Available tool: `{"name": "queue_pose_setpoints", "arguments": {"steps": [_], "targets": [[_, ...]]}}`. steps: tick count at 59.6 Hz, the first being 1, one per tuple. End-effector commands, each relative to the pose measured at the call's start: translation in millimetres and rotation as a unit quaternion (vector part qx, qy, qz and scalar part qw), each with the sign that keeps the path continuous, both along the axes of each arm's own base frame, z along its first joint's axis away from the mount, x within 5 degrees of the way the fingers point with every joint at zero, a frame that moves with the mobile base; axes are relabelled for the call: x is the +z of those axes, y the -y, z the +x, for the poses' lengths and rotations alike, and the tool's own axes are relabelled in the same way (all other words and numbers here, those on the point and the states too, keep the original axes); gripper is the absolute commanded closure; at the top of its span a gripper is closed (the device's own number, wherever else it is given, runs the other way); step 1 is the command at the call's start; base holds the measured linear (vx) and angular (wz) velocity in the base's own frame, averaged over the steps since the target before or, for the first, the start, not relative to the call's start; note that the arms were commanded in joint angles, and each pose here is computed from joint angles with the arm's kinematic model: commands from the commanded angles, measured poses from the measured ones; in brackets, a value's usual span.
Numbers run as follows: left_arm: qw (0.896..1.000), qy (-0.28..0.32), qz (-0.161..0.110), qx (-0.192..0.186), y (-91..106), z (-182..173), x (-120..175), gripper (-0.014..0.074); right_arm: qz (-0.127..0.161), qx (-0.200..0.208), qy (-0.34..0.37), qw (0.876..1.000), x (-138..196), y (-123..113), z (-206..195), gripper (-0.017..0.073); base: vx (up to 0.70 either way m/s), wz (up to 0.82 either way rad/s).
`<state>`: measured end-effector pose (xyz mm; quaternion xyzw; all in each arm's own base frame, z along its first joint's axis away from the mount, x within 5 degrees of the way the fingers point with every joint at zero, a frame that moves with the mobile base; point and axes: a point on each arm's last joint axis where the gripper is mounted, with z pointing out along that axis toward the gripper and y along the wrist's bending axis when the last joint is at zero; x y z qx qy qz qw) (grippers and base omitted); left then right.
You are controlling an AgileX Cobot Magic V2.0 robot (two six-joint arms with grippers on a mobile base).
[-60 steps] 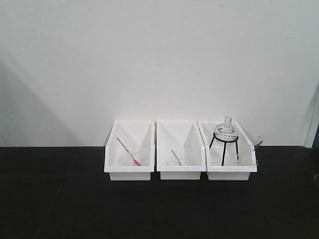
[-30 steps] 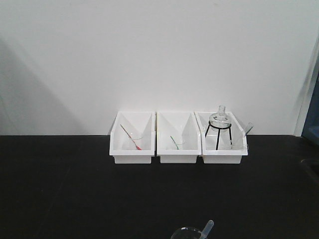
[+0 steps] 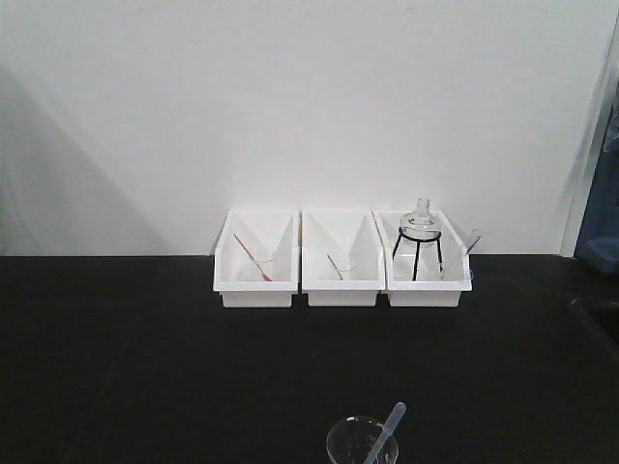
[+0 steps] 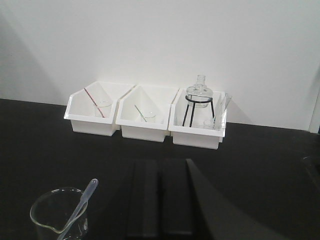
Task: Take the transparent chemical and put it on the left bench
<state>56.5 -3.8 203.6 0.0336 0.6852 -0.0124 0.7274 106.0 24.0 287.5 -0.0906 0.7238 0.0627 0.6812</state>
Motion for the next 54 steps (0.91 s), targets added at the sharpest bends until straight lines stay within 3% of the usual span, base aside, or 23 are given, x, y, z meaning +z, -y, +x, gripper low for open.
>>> {"name": "queue_pose_setpoints", "arguments": {"steps": [1, 24, 27, 31, 34, 35, 36, 37, 40, 42, 48, 51, 54], "targets": [[0.999, 0.040, -0.007, 0.000, -0.2, -1, 3, 0.0597, 0.007, 0.009, 0.013, 1.000, 10, -2, 0, 0.0564, 0.00, -0.01], [0.999, 0.040, -0.007, 0.000, -0.2, -1, 3, 0.0597, 0.001, 0.010, 0.014, 1.000, 10, -2, 0, 0.0564, 0.00, 0.00], [0.999, 0.040, -0.007, 0.000, -0.2, -1, 3, 0.0597, -0.030, 0.017, 0.022, 0.999, 10, -3, 0, 0.0564, 0.00, 0.00], [0.999, 0.040, -0.007, 0.000, -0.2, -1, 3, 0.0597, -0.093, 0.027, 0.038, 0.995, 10, -4, 0, 0.0564, 0.00, 0.00], [0.999, 0.040, -0.007, 0.000, -0.2, -1, 3, 0.0597, -0.119, 0.070, 0.036, 0.990, 8, -11, -3, 0.0564, 0.00, 0.00], [0.999, 0.040, -0.007, 0.000, -0.2, -1, 3, 0.0597, -0.147, 0.087, 0.035, 0.985, 6, -13, -4, 0.0564, 0.00, 0.00], [0.999, 0.040, -0.007, 0.000, -0.2, -1, 3, 0.0597, -0.151, 0.109, 0.027, 0.982, 4, -17, -6, 0.0564, 0.00, 0.00], [0.999, 0.040, -0.007, 0.000, -0.2, -1, 3, 0.0597, -0.183, 0.121, 0.021, 0.975, 1, -18, -7, 0.0564, 0.00, 0.00], [0.999, 0.040, -0.007, 0.000, -0.2, -1, 3, 0.0597, -0.176, 0.146, -0.027, 0.973, -8, -20, -10, 0.0564, 0.00, 0.00], [0.999, 0.040, -0.007, 0.000, -0.2, -1, 3, 0.0597, -0.157, 0.144, -0.070, 0.975, -16, -19, -11, 0.0564, 0.00, 0.00], [0.999, 0.040, -0.007, 0.000, -0.2, -1, 3, 0.0597, -0.064, 0.079, -0.120, 0.988, -37, -10, -13, 0.0564, 0.00, 0.00], [0.999, 0.040, -0.007, 0.000, -0.2, -1, 3, 0.0597, -0.005, 0.041, -0.107, 0.993, -49, -4, -18, 0.0564, 0.00, 0.00], [0.999, 0.040, -0.007, 0.000, -0.2, -1, 3, 0.0597, 0.022, 0.019, -0.070, 0.997, -62, 2, -23, 0.0564, 0.00, 0.00]]}}
